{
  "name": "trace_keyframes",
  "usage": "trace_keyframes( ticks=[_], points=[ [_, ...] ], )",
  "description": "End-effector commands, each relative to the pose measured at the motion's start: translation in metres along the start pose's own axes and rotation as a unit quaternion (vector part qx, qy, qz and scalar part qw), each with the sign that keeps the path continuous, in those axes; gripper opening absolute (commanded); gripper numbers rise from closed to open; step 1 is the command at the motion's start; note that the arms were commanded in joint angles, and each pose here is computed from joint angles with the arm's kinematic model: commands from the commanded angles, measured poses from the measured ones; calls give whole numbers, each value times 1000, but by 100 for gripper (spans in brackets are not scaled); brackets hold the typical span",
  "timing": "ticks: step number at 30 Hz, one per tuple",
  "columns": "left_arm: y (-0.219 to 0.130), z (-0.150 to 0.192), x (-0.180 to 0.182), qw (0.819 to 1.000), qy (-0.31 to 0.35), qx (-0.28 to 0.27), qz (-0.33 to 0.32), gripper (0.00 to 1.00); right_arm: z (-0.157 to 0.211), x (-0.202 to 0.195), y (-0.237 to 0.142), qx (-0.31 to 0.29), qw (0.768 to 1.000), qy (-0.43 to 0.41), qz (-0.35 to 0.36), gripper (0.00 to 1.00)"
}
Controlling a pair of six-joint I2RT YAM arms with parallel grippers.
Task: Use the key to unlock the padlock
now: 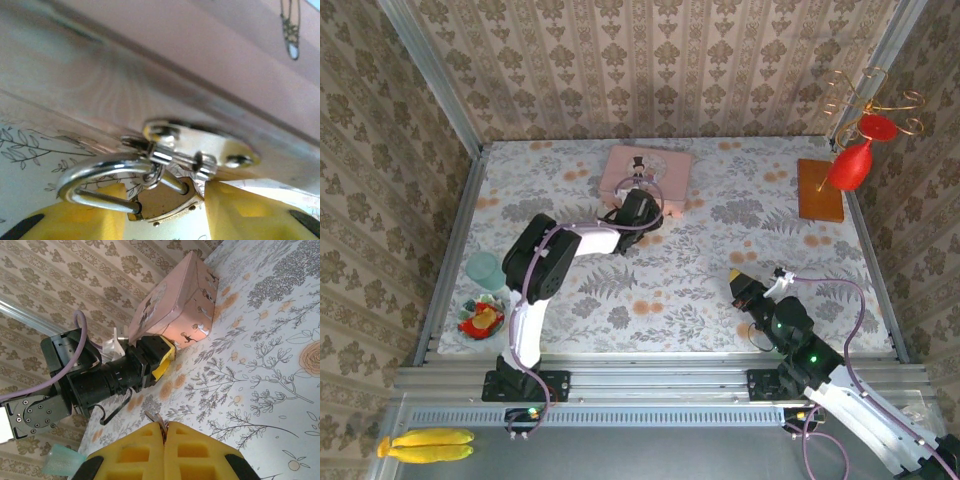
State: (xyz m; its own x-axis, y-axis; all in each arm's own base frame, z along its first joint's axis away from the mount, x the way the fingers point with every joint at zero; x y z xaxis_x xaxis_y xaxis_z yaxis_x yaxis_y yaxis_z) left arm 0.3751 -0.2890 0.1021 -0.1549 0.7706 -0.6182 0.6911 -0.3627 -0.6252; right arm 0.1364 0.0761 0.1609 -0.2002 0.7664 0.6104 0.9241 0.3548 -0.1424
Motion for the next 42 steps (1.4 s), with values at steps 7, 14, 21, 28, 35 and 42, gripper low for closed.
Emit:
trace_keyframes(
  ticks=[7,14,21,28,35,42],
  points=[
    [2,4,11,999,34,-4,-35,30,0,-5,-1,-10,1000,3,21,0],
    [-22,9,2,997,78,-19,-19,26,-2,-5,-1,-13,1000,2,22,0],
    [-43,13,11,997,78,-16,-13,25,-1,-6,0,-13,1000,1,24,0],
    [-38,4,20,998,53,4,38,37,-1,-6,0,-11,1000,3,22,0],
    [-18,-3,22,997,18,7,79,53,-1,-5,0,-11,1000,5,19,0],
    [4,-6,24,997,-2,12,72,48,-1,-5,-1,-10,1000,6,20,0]
  ],
)
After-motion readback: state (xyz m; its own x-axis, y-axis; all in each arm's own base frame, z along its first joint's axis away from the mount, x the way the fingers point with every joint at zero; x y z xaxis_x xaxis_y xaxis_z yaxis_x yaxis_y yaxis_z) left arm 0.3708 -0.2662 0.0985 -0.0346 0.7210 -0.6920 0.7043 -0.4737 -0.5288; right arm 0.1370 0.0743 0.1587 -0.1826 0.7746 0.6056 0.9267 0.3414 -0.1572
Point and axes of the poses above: each hand's point on the last joint's axis, 136 mm out from that joint toward the fingers, its own y axis out along the fingers, its own x axis along the line the jaws close on, z = x × y, the point moved 10 cm from there along -y, back along the fingers, and after that the axes turned 14 degrees about -y, right-handed, at the moved point
